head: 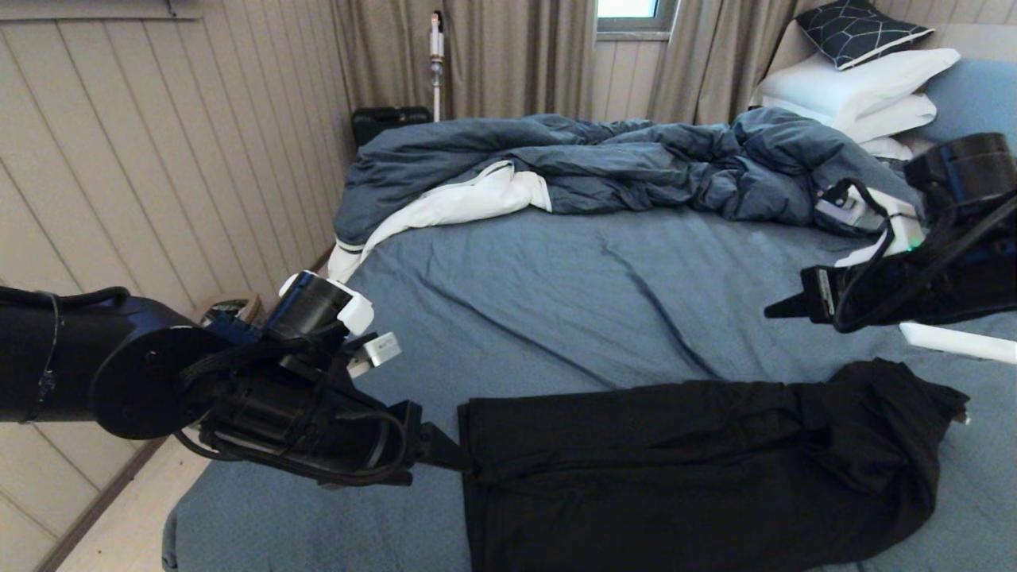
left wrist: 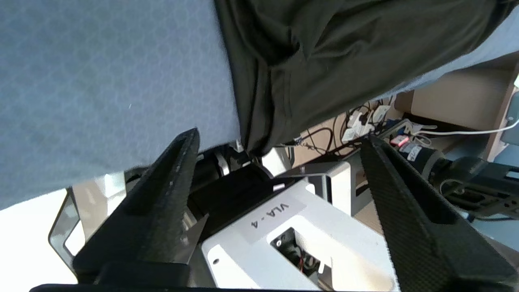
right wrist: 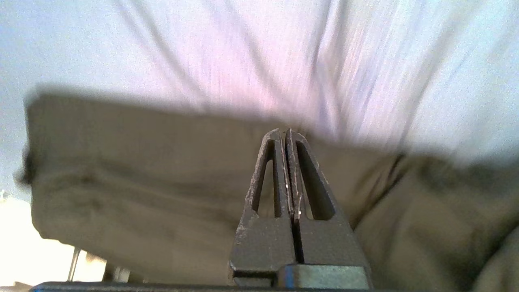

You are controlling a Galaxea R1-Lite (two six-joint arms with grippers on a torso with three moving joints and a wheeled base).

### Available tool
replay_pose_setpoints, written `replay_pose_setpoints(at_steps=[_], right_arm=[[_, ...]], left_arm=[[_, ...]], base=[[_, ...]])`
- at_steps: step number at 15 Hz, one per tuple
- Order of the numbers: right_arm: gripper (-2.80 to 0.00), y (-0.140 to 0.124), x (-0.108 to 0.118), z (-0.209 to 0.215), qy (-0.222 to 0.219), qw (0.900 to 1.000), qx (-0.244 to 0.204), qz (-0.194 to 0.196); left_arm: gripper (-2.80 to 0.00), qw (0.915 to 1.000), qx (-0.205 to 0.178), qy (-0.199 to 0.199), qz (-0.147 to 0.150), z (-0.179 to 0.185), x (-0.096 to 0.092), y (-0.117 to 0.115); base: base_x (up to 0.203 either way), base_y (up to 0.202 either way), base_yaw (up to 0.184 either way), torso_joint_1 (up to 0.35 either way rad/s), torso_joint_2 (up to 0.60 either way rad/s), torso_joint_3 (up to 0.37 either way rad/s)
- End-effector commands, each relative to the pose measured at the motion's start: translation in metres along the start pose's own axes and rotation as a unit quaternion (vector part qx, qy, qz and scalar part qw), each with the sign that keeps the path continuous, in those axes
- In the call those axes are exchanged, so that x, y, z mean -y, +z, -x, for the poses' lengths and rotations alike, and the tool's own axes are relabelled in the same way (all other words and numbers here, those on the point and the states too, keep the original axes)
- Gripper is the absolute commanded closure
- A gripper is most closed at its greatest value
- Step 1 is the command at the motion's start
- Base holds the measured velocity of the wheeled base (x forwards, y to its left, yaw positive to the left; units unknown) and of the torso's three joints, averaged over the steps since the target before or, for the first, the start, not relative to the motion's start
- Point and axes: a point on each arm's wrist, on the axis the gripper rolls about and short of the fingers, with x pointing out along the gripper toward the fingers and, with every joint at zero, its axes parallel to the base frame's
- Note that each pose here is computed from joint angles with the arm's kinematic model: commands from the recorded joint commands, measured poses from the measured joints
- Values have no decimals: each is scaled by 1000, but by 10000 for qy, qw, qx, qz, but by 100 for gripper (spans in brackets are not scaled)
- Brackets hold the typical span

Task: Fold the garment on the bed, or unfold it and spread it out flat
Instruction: Unford the black T-shirt

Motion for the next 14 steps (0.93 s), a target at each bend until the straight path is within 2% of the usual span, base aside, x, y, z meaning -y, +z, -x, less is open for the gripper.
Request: replay_pose_setpoints(at_steps=[1,8,14], right_arm=[[0,12,0,-2,18,9999,129,54],[0,18,5,-19,24,10000,80,55],[0,21,8,-24,18,10000,76,37]], left_arm=[[-280,10000,-47,11,42,-5,-2,1],[-280,9998,-168,27,44,-15,-1,1],[-280,9997,-202,-51,-85,-49,1,11]], base=[[0,0,0,0,0,0],[0,0,0,0,0,0],[0,0,0,0,0,0]])
